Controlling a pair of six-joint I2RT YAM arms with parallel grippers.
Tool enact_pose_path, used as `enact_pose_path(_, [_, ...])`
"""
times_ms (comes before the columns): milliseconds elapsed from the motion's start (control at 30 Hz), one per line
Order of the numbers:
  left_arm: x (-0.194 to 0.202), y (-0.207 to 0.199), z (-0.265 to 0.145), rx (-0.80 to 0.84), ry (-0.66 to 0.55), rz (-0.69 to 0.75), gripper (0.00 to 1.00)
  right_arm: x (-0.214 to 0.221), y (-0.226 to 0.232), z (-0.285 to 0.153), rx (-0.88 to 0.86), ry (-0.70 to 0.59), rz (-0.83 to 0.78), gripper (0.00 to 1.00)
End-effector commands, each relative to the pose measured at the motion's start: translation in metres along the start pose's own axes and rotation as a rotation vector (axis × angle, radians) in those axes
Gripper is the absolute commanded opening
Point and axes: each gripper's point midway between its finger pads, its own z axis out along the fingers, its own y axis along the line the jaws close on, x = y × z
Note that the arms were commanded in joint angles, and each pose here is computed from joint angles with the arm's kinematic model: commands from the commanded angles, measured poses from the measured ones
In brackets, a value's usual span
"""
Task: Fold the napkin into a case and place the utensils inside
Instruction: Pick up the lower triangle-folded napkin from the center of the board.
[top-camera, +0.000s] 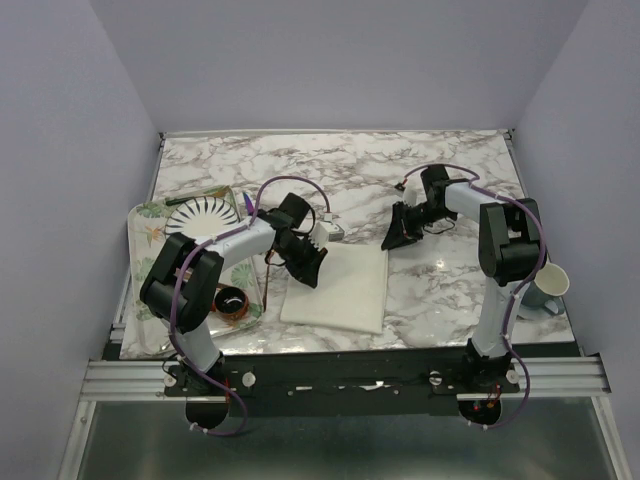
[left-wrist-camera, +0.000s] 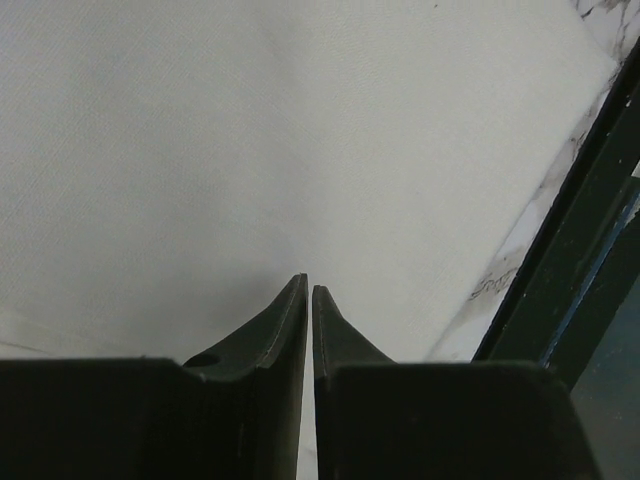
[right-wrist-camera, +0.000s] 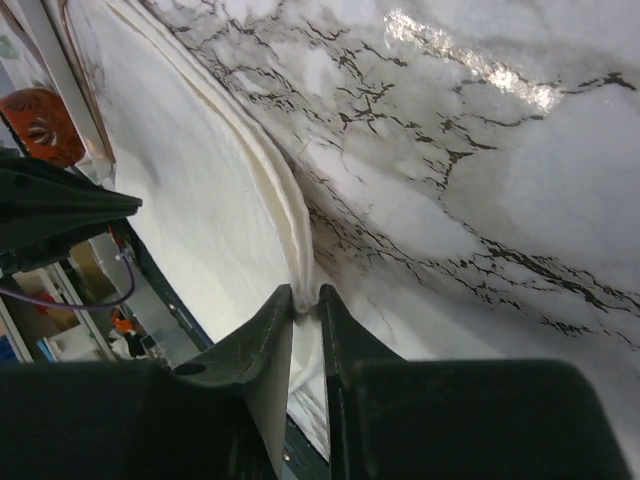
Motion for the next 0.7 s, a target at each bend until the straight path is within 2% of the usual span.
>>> enact_pose_path(0, [-0.016,-0.025,-0.013,0.1,-0.128,0.032,0.18,-0.009,0.016,-0.007,-0.046,-0.015,-0.049,0.13])
enact_pose_path(67, [-0.022,-0.035,-0.02,0.088,-0.165,0.121,0.18,-0.009,0.015,-0.008,-0.039,-0.015,-0.053,0.05])
enact_pose_path(167, [-0.019,-0.039,-0.015,0.037,-0.133,0.237,0.18,-0.008,0.016,-0.009,-0.048,-0.007,-0.098,0.01])
enact_pose_path(233, [-0.012,-0.035,-0.006,-0.001,-0.088,0.249,0.18,-0.008,0.018,-0.01,-0.054,-0.008,-0.113,0.01])
enact_pose_path(400, [0.008,-0.018,0.017,-0.016,0.02,0.13,0.16,-0.003,0.029,-0.013,-0.066,-0.004,-0.166,0.01])
enact_pose_path(667, [0.014,-0.005,0.033,-0.033,0.076,0.059,0.1,0.014,0.053,-0.014,-0.117,0.049,-0.201,0.01])
